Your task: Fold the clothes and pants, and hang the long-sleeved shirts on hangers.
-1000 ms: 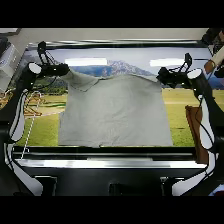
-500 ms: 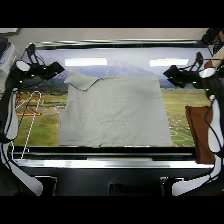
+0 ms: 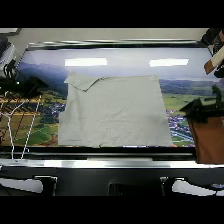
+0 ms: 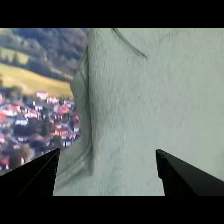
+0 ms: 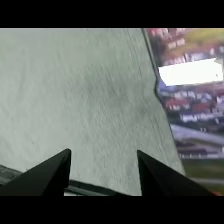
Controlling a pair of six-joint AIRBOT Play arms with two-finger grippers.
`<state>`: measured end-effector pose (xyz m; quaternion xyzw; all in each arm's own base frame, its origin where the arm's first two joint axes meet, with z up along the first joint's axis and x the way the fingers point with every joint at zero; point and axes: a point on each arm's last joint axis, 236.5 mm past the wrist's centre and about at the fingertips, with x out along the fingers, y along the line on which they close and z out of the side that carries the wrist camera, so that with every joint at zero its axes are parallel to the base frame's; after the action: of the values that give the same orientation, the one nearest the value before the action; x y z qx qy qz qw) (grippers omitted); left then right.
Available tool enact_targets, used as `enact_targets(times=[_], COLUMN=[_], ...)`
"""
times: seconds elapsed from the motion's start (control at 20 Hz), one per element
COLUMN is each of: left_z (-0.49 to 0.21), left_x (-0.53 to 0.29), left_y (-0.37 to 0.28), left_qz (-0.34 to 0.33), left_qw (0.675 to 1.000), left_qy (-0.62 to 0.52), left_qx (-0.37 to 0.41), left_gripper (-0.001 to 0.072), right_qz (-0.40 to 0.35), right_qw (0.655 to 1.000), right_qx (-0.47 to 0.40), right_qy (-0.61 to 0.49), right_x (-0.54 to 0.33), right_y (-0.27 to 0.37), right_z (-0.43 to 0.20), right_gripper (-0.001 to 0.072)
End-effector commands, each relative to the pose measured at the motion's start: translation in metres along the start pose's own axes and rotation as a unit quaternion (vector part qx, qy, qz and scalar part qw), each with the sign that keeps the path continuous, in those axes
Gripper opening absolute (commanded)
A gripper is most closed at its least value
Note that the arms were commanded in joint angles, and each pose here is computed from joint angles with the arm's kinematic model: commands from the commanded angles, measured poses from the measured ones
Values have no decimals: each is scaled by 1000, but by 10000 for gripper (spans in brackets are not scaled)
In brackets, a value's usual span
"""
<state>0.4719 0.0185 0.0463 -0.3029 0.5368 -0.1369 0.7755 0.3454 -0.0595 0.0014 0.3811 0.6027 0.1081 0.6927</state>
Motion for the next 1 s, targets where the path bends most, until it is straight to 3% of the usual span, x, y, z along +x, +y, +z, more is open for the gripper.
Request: enact_targets(times=[0.0,0.2,0.55,0.95], left_z=[-65,-108,-116,-129], left_x=[-4,0,1,0], left_y=[14,26,31,40], left_qz=[-15,-14,-13,5], left_qw=[999,997,996,996], left_qy=[25,44,50,66], left_qx=[-41,-67,-73,-56], left_gripper=[673,673,673,674], right_qz=[-4,-49,-92,-60], right_qw=[997,992,991,994], right_qx=[40,49,42,65], right_qy=[62,101,90,56], right_x=[31,44,43,76], right_y=[-35,-66,-87,-90], right_z=[-74,-104,-100,-106], right_gripper=[486,485,485,484])
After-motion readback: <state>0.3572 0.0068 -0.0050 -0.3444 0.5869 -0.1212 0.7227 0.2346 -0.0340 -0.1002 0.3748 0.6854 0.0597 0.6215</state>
